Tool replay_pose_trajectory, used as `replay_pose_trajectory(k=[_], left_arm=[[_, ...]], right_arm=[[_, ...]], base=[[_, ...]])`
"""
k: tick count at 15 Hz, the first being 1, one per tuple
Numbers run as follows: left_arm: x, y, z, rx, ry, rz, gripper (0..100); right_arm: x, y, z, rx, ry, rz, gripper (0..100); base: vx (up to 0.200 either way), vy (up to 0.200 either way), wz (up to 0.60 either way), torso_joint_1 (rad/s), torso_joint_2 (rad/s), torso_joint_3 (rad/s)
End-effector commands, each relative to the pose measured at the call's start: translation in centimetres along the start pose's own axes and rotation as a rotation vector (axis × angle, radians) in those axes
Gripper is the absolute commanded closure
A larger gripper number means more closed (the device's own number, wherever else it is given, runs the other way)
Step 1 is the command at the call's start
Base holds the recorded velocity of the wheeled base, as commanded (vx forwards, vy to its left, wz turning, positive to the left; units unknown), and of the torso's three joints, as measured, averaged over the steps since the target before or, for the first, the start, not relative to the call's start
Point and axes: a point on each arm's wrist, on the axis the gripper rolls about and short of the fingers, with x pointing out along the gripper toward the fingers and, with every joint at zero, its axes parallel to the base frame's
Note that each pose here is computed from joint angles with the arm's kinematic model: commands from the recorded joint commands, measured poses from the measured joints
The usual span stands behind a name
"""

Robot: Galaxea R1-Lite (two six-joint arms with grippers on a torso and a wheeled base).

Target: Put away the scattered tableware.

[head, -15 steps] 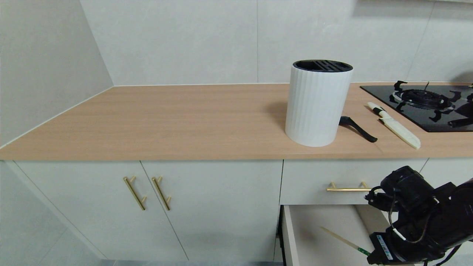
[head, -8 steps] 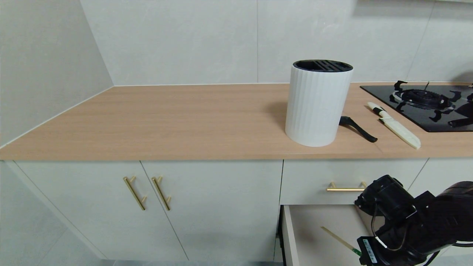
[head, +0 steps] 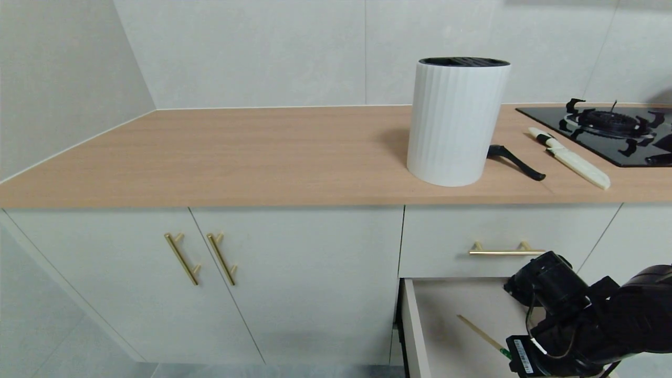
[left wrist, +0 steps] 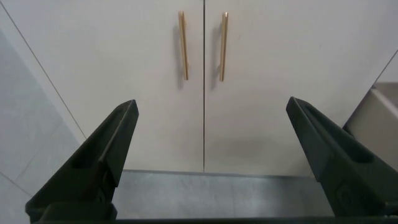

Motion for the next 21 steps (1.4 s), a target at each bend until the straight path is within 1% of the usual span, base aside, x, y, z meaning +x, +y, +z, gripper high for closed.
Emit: replay_pose_trajectory(k=[1, 2, 8, 12, 14, 16, 17, 19, 20, 21], left_arm=[[0.0, 0.0, 0.0, 0.0, 0.001, 0.001, 0], [0.0, 0.0, 0.0, 0.0, 0.001, 0.001, 0], [0.0, 0.0, 0.0, 0.0, 0.001, 0.001, 0], [0.0, 0.0, 0.0, 0.0, 0.001, 0.001, 0], [0.0, 0.0, 0.0, 0.0, 0.001, 0.001, 0], [0.0, 0.0, 0.0, 0.0, 0.001, 0.001, 0], [0.0, 0.0, 0.0, 0.0, 0.001, 0.001, 0], [0.0, 0.0, 0.0, 0.0, 0.001, 0.001, 0], [0.0, 0.0, 0.0, 0.0, 0.001, 0.001, 0], [0.0, 0.0, 0.0, 0.0, 0.001, 0.001, 0]], right_arm=[[-0.1, 0.0, 0.0, 0.0, -0.008, -0.002, 100], [-0.2, 0.0, 0.1, 0.001, -0.028, 0.001, 100], [-0.8, 0.4, -0.3, -0.019, -0.068, -0.001, 100], [-1.4, 0.5, -0.4, -0.025, -0.094, 0.005, 100], [-1.5, 0.9, -0.2, -0.035, -0.141, 0.006, 100], [-1.1, 1.7, -0.1, -0.056, -0.19, 0.034, 100], [0.3, 2.3, 0.5, -0.061, -0.214, 0.043, 100], [2.2, 2.8, 0.8, -0.067, -0.231, 0.029, 100], [4.1, 3.0, 0.9, -0.065, -0.237, -0.015, 100], [5.4, 3.0, 0.8, -0.059, -0.229, -0.029, 100]], base=[[0.0, 0.0, 0.0, -0.139, 0.46, 0.31], [0.0, 0.0, 0.0, -0.124, 0.46, 0.305], [0.0, 0.0, 0.0, -0.106, 0.42, 0.312], [0.0, 0.0, 0.0, -0.019, 0.08, 0.049], [0.0, 0.0, 0.0, 0.0, 0.0, 0.0], [0.0, 0.0, 0.0, 0.0, 0.0, 0.0], [0.0, 0.0, 0.0, 0.0, 0.0, 0.0], [0.0, 0.0, 0.0, 0.0, 0.0, 0.0], [0.0, 0.0, 0.0, 0.0, 0.0, 0.0], [0.0, 0.0, 0.0, 0.0, 0.0, 0.0]])
